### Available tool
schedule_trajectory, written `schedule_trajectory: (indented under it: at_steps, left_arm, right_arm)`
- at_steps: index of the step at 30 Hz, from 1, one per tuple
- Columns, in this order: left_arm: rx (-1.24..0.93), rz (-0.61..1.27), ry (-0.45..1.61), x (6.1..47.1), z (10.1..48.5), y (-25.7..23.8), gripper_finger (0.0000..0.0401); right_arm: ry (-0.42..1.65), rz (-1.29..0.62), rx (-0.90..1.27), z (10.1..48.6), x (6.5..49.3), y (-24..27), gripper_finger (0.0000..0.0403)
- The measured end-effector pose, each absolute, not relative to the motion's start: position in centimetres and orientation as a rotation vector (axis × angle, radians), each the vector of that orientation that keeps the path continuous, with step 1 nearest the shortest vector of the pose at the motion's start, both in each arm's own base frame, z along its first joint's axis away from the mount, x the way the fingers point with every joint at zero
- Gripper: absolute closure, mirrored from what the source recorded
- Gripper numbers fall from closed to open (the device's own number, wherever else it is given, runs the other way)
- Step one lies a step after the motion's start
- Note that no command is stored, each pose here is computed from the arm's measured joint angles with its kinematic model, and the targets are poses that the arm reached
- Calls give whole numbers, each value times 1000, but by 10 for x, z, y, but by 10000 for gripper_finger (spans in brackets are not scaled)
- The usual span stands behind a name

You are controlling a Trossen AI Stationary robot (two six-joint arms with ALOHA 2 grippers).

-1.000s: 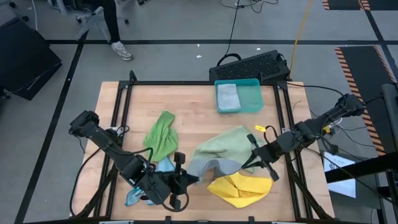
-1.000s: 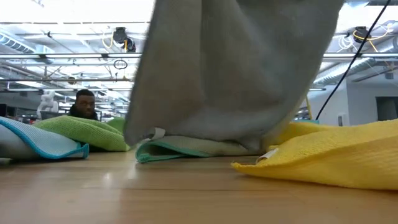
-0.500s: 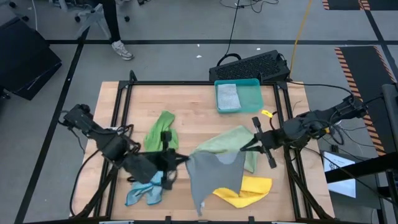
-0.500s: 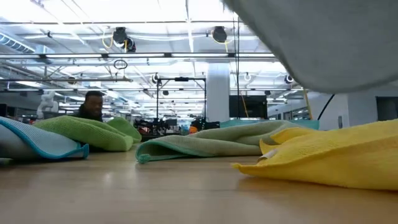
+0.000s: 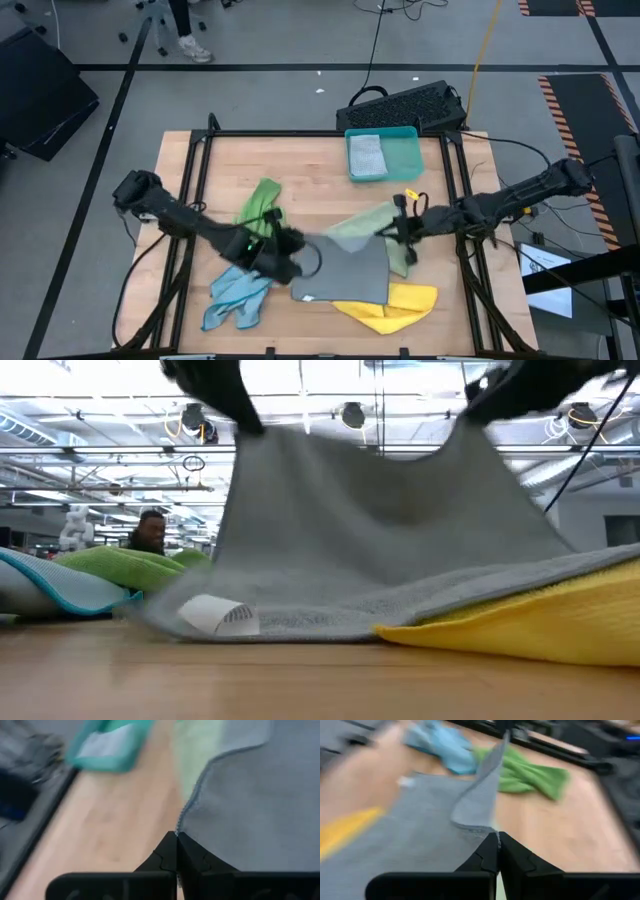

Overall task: Fold microfiber towels
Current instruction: Fold the gray microfiber cloth

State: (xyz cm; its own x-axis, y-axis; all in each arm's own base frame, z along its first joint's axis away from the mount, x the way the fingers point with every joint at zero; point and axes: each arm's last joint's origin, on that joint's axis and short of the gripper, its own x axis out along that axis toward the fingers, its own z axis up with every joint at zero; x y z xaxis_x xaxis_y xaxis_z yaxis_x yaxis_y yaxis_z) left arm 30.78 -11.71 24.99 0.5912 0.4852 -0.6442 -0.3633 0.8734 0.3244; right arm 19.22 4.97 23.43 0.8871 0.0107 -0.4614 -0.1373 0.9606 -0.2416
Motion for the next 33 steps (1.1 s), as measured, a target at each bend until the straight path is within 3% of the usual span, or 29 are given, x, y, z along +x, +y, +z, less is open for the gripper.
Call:
schedule_trajectory:
  at_steps: [8,14,24,33]
  left_arm:
    - [223,625,890,318,237,-57,396]
    - [197,604,919,320,243,-37,396]
    - [35,331,984,321,239,-56,397]
    - [-40,99,1016,316,239,-91,396]
  right_arm:
    - [479,-168,-358,229,199,-5,399]
    - [468,-146,-295,230,198,-30,399]
    - [564,43,6,215,191,-28,399]
    - [636,166,284,180,180,-7,399]
